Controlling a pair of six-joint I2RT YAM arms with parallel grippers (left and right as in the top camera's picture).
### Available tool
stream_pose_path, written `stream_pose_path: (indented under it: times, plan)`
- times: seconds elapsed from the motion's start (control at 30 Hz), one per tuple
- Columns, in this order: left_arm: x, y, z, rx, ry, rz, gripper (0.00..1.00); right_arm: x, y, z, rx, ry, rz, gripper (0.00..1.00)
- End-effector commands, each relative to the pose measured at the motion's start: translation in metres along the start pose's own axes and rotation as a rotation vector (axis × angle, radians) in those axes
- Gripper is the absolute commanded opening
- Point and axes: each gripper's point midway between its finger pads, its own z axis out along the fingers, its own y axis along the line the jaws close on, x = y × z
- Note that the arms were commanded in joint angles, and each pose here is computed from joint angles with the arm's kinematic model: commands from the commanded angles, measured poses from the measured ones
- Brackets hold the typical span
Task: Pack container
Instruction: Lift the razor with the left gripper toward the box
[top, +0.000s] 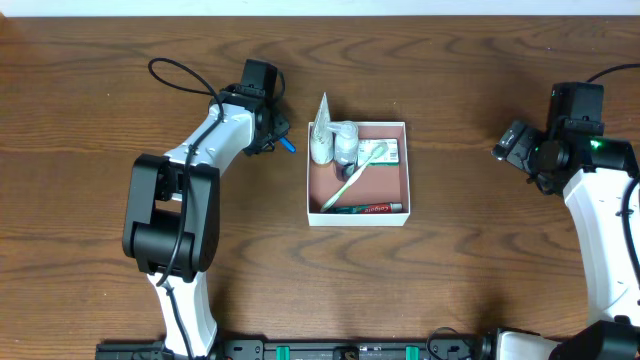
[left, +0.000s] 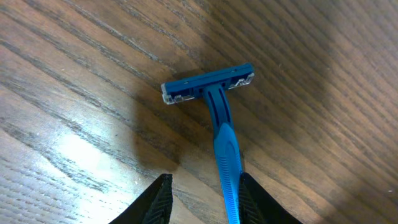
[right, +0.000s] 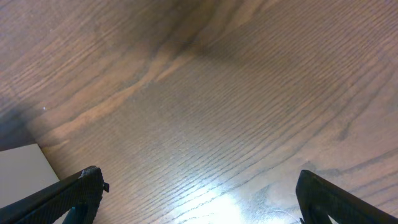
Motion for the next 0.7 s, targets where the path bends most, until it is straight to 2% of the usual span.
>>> stream_pose_path:
  times: [0.0,0.67]
  plan:
    - [0.000,0.008,0.010,-0.031,-0.003,-0.003,0.40,-0.007,-0.001,-0.008,-0.006,-0.030,0.015,0.99]
    - [-0.006,-0.008,0.010,0.040,-0.019,-0.003,0.41,-0.007,-0.001,-0.008,-0.006,-0.030,0.015,0.99]
